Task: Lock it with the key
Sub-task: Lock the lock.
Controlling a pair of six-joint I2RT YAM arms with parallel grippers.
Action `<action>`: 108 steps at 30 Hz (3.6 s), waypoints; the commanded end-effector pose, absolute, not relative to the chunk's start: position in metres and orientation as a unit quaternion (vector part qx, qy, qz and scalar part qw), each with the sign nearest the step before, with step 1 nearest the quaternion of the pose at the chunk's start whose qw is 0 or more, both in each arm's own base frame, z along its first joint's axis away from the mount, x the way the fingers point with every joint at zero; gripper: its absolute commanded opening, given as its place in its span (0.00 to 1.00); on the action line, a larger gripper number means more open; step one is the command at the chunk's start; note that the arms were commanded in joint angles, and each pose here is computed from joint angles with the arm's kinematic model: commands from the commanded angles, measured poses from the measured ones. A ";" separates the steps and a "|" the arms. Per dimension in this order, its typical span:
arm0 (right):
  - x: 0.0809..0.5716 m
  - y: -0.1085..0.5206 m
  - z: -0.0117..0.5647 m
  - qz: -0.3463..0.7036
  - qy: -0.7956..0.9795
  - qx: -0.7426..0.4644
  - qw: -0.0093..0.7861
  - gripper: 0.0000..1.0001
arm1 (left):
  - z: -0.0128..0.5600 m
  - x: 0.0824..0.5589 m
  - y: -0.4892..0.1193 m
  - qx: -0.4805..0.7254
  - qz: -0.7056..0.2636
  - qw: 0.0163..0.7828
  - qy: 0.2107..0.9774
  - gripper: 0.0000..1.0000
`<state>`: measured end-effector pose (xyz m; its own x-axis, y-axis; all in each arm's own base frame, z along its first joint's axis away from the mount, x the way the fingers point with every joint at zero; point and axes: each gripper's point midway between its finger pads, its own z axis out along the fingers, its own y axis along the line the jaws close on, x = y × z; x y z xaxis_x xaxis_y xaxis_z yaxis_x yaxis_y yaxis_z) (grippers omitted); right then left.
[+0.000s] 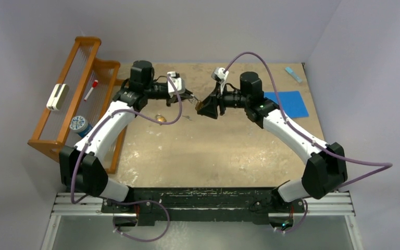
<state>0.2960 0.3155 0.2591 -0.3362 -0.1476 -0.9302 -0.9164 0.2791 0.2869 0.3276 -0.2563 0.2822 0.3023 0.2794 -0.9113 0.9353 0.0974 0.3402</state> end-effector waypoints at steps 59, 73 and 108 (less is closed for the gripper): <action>0.329 0.314 0.427 0.617 0.324 -0.465 0.545 0.73 | 0.480 0.301 -0.208 0.177 -0.391 0.819 0.381 0.00; 0.319 0.317 0.439 0.619 0.308 -0.481 0.538 0.54 | 0.478 0.309 -0.215 0.182 -0.400 0.813 0.381 0.00; 0.309 0.295 0.425 0.620 0.349 -0.481 0.512 0.00 | 0.440 0.310 -0.228 0.247 -0.372 0.775 0.447 0.61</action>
<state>0.3410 0.3169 0.3966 -0.2433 0.2243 -0.9437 -0.9506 -0.2486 0.1860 0.3290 -0.2318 0.4196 0.2652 -0.3926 -0.8806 0.7955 0.6052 -0.0303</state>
